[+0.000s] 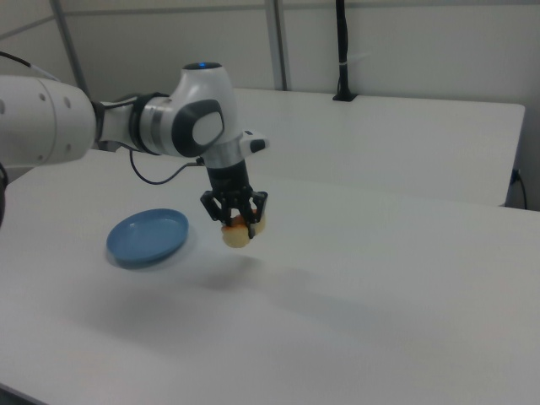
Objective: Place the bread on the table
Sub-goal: 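Carry the bread away from the plate and lower it to the table, then open the gripper to release the bread on the table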
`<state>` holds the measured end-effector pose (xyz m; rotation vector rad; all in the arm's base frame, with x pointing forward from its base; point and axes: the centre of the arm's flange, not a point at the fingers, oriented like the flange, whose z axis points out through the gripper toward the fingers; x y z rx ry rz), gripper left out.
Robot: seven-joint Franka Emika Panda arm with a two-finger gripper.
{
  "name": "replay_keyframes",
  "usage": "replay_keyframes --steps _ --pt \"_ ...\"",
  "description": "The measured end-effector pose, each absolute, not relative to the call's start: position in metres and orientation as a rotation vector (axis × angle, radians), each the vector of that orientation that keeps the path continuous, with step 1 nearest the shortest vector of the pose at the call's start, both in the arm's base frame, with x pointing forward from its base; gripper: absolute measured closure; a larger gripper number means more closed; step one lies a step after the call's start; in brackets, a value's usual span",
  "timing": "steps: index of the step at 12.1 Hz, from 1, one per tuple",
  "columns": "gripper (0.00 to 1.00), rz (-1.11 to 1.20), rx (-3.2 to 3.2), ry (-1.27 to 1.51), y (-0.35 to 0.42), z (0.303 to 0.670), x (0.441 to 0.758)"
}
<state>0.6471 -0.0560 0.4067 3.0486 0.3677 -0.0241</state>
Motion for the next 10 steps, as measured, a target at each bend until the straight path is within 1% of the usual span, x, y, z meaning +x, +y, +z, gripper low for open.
replay_keyframes --steps 2,6,7,8,9,10 --pt "0.58 0.04 3.069 0.335 -0.058 0.381 0.663" --pt "0.58 0.04 3.079 0.34 -0.058 0.313 0.68" --pt "0.54 0.042 3.079 0.34 -0.058 0.308 0.682" --pt "0.52 0.049 3.078 0.337 -0.058 0.31 0.683" --pt "0.45 0.054 3.08 0.32 -0.058 0.311 0.684" --pt "0.31 0.059 3.081 0.301 -0.059 0.313 0.685"
